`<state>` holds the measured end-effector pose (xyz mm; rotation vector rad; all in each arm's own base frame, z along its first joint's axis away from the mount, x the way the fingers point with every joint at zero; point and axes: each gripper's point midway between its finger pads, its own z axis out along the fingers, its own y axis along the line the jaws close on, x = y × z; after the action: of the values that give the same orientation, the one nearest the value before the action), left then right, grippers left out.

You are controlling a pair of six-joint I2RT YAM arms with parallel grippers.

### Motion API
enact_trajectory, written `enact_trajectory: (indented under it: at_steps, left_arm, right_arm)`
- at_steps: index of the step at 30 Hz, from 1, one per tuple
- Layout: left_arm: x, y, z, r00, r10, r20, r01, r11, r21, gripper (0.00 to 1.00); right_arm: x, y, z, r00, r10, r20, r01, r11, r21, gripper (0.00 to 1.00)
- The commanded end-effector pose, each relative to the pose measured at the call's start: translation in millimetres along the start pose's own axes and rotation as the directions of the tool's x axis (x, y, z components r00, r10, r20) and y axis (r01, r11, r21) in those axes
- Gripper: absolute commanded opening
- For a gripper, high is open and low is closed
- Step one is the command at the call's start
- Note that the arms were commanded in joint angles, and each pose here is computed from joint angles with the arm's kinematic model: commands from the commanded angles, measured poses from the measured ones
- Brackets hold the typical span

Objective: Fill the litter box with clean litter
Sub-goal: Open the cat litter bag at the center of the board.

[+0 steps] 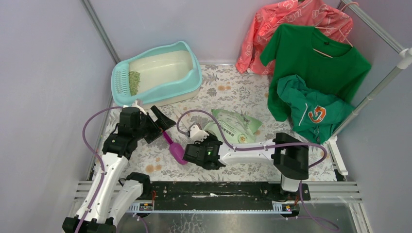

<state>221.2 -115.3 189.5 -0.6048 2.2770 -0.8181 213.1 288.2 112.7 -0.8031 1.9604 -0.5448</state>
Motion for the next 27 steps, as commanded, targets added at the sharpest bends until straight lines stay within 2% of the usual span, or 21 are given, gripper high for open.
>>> enact_trajectory:
  at_steps: [1,4,11,15,20,27]
  left_arm:
    - [-2.1,-4.9,0.7,1.0,0.021,0.005,-0.021,0.999,0.036,0.99]
    - [-1.9,-5.0,0.8,1.0,0.02,0.006,-0.02,0.999,0.038,0.99]
    - [-1.3,-4.7,0.0,1.0,0.017,0.005,-0.017,0.999,0.037,0.99]
    - [-1.2,-4.5,0.3,1.0,0.015,0.005,-0.015,0.999,0.036,0.99]
    - [-1.1,-1.2,1.9,1.0,0.015,0.006,-0.015,1.0,0.022,0.99]
    - [-6.7,6.7,7.6,1.0,0.021,0.02,-0.02,0.999,-0.025,0.99]
  right_arm:
    - [-0.3,19.1,6.1,1.0,0.02,0.003,-0.02,0.996,-0.085,0.16]
    - [-1.1,38.4,4.0,0.999,0.045,-0.008,-0.046,0.974,-0.222,0.15]
    - [-10.1,64.4,-5.5,0.994,0.103,-0.034,-0.106,0.865,-0.49,0.13]
    - [-14.2,71.4,-11.6,0.996,0.09,-0.021,-0.087,0.824,-0.56,0.12]
    - [-25.8,65.0,-9.0,0.987,0.157,-0.019,-0.134,0.772,-0.621,0.12]
    - [-60.1,64.1,-1.4,0.982,0.185,0.032,-0.119,0.745,-0.657,0.12]
